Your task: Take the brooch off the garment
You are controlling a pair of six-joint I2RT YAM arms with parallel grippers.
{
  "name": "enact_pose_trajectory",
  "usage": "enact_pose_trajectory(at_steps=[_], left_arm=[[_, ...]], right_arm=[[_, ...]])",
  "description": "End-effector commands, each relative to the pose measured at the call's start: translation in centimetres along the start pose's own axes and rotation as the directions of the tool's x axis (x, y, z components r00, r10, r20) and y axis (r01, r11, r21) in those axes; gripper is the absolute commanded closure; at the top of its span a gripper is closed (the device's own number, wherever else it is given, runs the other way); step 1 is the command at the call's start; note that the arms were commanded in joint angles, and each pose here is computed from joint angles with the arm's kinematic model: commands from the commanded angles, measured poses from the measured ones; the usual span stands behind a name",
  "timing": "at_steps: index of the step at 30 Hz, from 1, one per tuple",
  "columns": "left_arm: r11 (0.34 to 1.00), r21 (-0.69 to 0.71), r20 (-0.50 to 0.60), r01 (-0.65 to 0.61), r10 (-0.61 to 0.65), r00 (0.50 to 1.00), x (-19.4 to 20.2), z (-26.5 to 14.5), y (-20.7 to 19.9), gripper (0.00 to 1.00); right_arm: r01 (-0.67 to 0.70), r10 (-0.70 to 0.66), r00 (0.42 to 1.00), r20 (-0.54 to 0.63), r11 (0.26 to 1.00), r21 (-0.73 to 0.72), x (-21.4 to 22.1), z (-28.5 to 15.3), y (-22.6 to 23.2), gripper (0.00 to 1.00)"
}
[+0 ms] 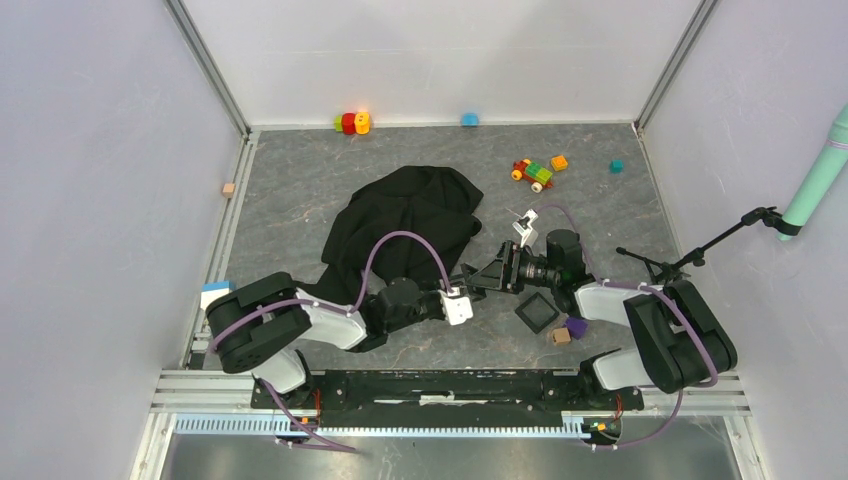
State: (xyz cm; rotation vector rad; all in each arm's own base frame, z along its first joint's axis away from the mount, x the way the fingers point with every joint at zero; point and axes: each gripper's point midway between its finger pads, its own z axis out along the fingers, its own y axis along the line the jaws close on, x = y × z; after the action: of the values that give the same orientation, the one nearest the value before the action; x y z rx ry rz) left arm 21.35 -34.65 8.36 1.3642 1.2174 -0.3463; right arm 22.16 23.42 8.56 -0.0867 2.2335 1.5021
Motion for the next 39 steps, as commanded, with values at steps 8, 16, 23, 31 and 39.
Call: enact_pose_trajectory(at_steps=[8,16,23,31,39], left_arm=[[0.992,0.118,0.009,-0.035,0.034,0.999,-1.5,0.8,-1.6,0.62],[0.991,0.130,-0.030,0.038,-0.034,0.999,-2.1,0.2,-1.3,0.50],[0.983,0.105,-0.024,0.153,-0.151,0.988,-3.7,-0.6,-0.5,0.42],[0.944,-0.066,-0.074,0.324,-0.328,0.942,-3.7,-1.3,2.2,0.34],[0.870,-0.148,-0.205,0.471,-0.493,0.846,-4.0,-2.0,3.2,0.25]], right_arm=[[0.028,-0.027,0.999,0.021,0.999,-0.038,-0.9,0.0,0.8,0.43],[0.030,-0.029,0.999,0.030,0.999,-0.017,-1.5,-0.1,0.1,0.43],[0.042,-0.045,0.998,0.045,0.996,0.076,-2.2,-0.6,-2.5,0.43],[0.087,-0.117,0.989,0.085,0.951,0.296,-4.8,-2.7,-6.8,0.43],[0.159,-0.274,0.957,0.094,0.768,0.620,-8.7,-7.1,-10.6,0.41]])
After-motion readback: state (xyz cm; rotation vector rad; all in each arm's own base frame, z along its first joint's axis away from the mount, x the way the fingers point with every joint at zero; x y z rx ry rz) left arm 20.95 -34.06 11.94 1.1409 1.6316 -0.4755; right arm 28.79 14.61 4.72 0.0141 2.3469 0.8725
